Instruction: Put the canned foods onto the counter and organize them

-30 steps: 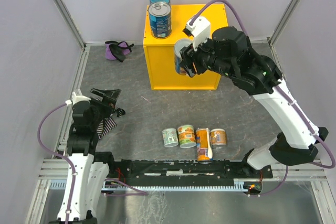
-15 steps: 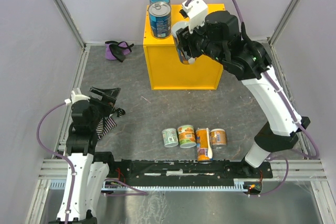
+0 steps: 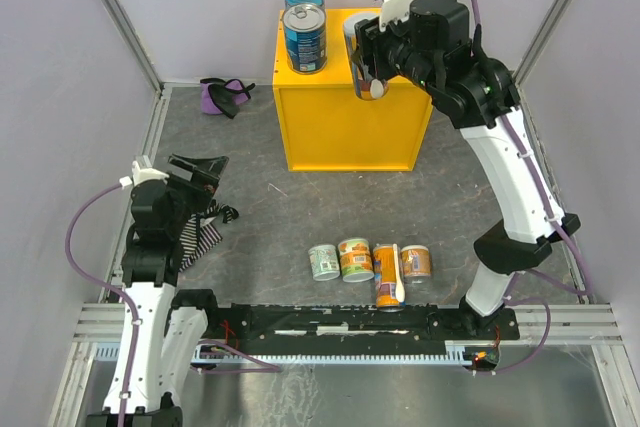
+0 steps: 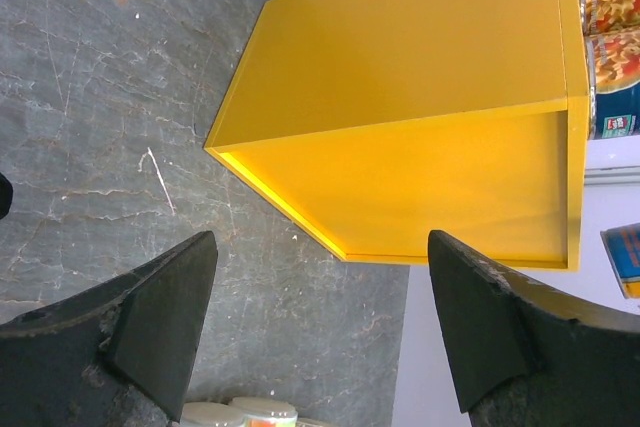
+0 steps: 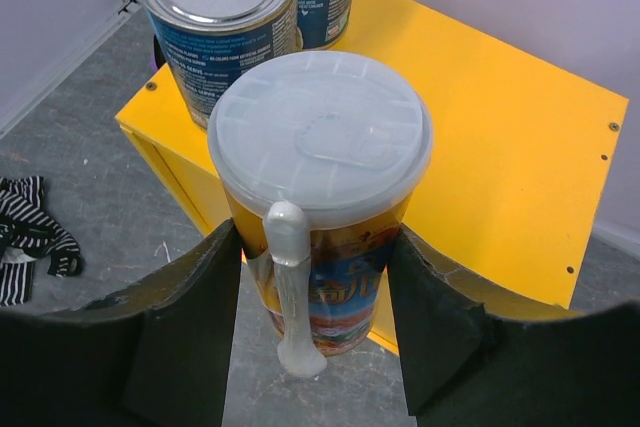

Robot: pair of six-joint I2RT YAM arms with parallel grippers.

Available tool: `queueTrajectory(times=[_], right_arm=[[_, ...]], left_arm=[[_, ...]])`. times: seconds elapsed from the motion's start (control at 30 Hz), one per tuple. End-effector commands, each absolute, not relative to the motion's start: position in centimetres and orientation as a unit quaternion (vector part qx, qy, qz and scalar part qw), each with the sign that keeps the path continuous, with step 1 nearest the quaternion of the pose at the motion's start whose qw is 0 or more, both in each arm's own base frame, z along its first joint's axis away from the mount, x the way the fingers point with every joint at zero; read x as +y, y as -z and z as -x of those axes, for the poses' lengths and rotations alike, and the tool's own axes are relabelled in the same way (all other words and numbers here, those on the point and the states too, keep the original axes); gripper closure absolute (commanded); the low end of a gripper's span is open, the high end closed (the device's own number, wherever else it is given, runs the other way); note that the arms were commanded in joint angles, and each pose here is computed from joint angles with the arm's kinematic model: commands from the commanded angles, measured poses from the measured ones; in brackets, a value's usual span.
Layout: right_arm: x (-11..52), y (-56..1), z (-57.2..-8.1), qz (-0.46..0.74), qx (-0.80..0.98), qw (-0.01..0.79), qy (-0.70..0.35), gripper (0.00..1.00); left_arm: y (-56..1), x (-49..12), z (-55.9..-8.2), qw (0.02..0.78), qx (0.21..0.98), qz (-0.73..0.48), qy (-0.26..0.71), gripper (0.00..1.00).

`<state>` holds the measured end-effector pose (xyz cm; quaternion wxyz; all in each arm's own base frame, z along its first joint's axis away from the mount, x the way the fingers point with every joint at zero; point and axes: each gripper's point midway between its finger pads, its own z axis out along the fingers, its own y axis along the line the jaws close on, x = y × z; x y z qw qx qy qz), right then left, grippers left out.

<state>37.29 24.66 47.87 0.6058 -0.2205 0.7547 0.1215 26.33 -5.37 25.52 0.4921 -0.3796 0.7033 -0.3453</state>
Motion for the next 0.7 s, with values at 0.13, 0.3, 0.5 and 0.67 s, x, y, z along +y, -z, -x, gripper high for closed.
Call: queueTrajectory(times=[0.13, 0.3, 0.5, 0.67], right_arm=[[24.1, -56.8, -39.0, 0.162, 0.652, 0.717, -0.186, 0.98], [23.8, -56.9, -40.7, 0.15, 0.641, 0.728, -0.191, 0.98], [24.6, -56.9, -42.9, 0.149, 0.626, 0.739, -0.2, 0.98], [25.0, -56.9, -44.5, 0.151, 0.611, 0.752, -0.196, 0.98]], left_arm=[[-27.9, -5.5, -28.0, 0.52, 0.696, 0.348, 0.352, 0.09], [-28.3, -5.4, -29.0, 0.523, 0.696, 0.345, 0.352, 0.09], [-28.3, -5.5, -30.4, 0.527, 0.692, 0.341, 0.356, 0.1], [-28.0, -5.2, -31.6, 0.529, 0.69, 0.347, 0.353, 0.1]])
